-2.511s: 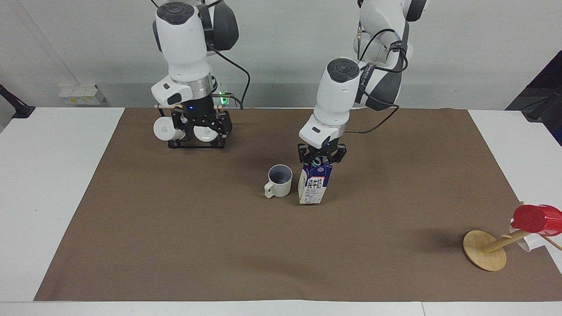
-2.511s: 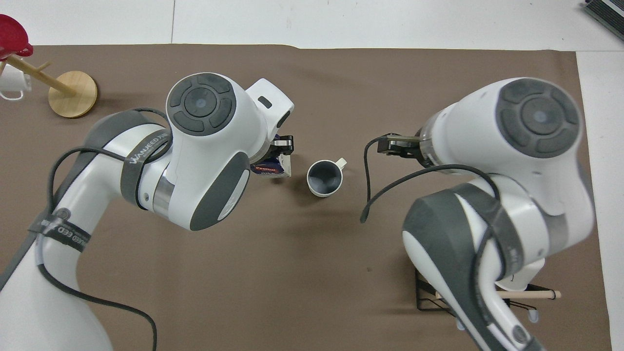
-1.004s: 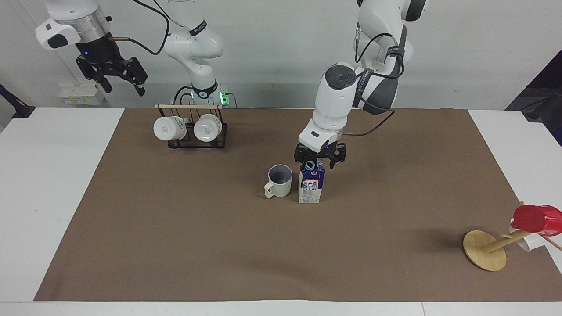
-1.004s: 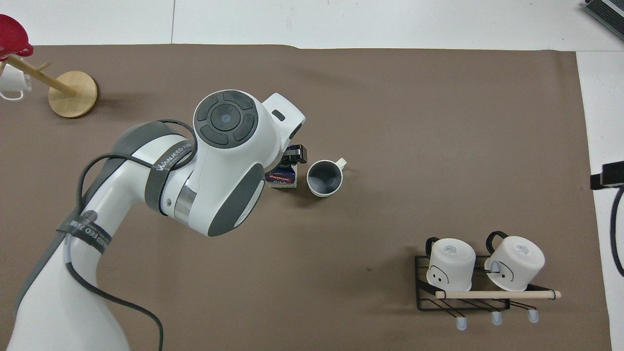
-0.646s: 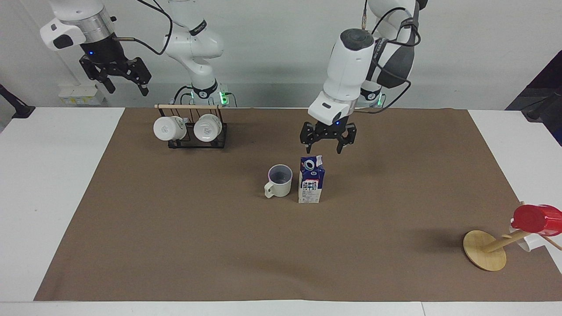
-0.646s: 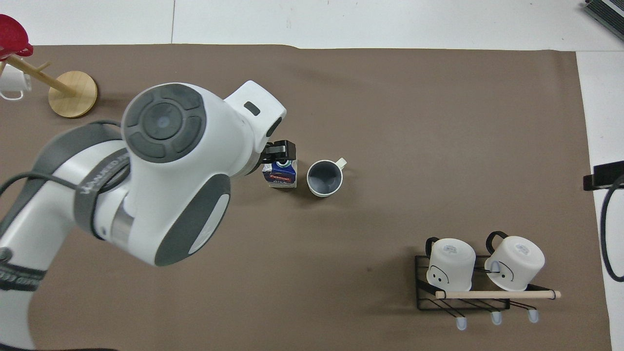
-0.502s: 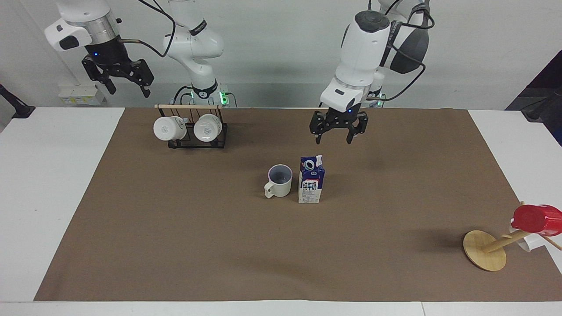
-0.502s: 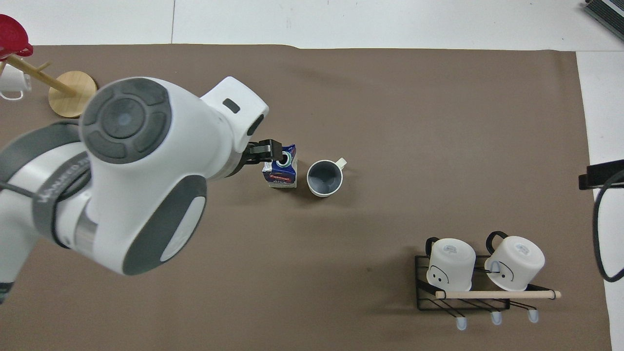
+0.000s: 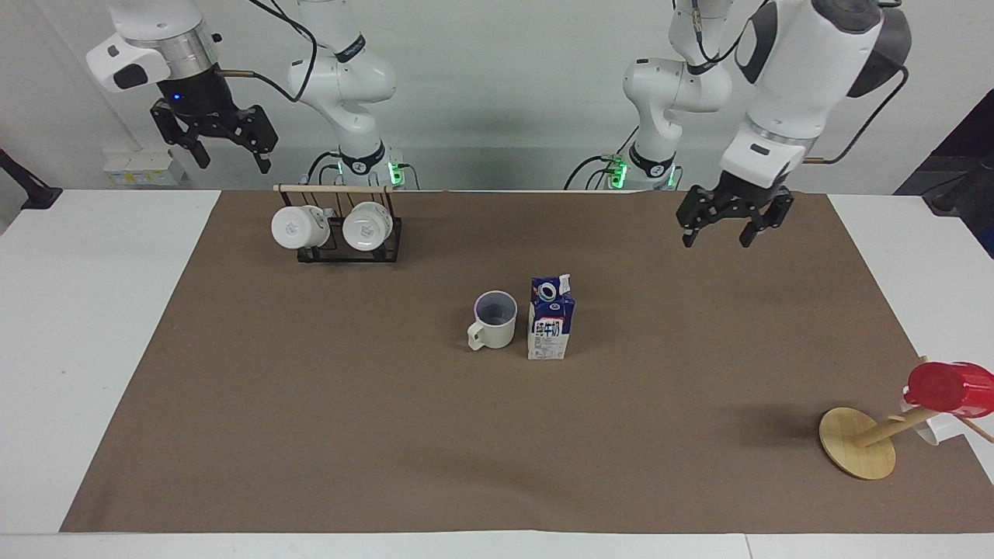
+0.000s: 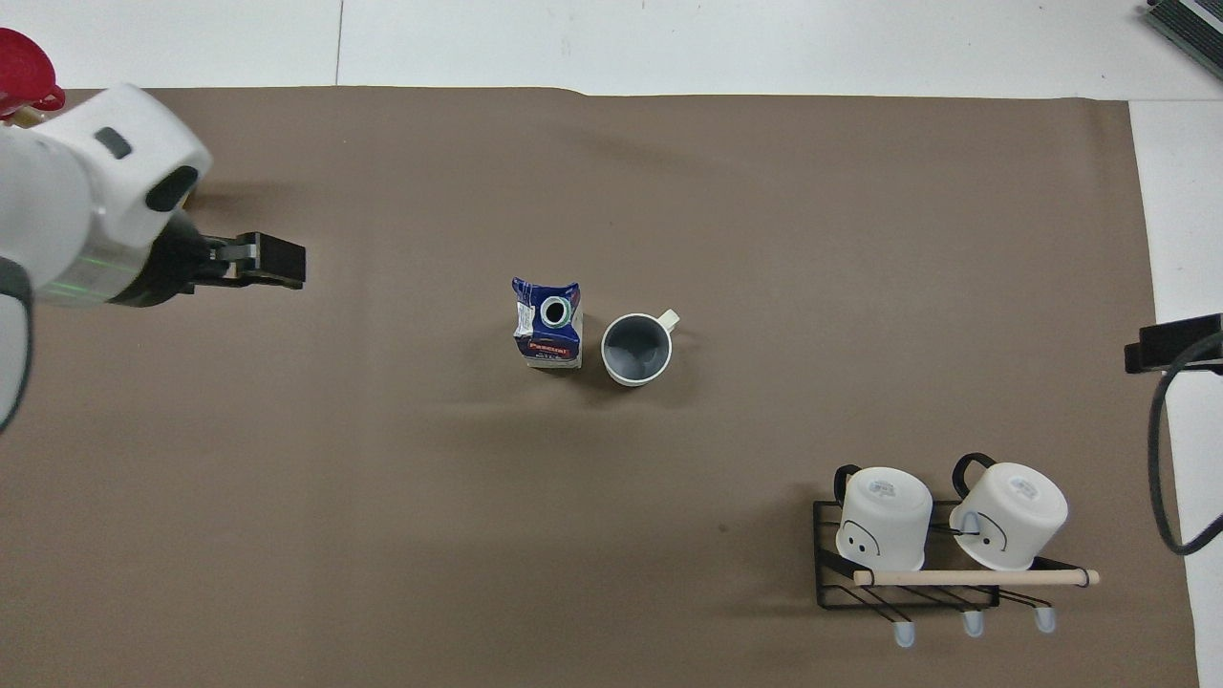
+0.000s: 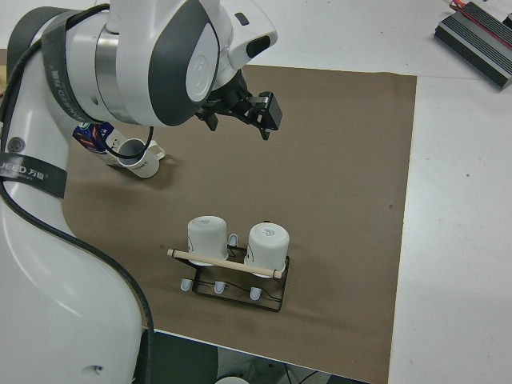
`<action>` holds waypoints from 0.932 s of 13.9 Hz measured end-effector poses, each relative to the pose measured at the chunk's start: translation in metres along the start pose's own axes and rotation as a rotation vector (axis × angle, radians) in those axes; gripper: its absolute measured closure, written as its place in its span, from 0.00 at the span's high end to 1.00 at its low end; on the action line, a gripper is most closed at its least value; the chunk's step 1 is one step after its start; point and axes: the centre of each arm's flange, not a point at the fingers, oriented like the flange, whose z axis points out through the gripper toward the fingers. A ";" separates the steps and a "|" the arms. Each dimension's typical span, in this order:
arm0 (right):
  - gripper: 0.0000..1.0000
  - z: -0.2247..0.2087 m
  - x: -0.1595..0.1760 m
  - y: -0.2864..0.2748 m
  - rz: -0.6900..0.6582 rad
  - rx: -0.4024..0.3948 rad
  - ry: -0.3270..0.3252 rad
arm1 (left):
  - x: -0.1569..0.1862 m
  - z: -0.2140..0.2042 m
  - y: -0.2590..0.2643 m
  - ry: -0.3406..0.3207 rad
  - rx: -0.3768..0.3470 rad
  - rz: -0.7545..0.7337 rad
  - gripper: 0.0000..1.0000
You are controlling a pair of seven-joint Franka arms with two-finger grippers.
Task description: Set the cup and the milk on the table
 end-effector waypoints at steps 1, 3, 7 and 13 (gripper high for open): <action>1.00 0.000 0.000 0.000 0.000 0.000 0.000 | 0.000 -0.013 -0.020 0.021 0.001 0.003 1.00; 1.00 0.000 0.000 0.000 0.001 0.000 0.000 | -0.002 -0.037 -0.050 0.048 0.006 0.008 1.00; 1.00 0.000 0.000 0.000 0.001 0.000 -0.002 | -0.005 -0.063 -0.110 0.047 0.030 0.023 1.00; 1.00 0.000 0.000 0.001 0.001 0.000 -0.002 | -0.011 -0.078 -0.131 -0.026 0.032 0.053 1.00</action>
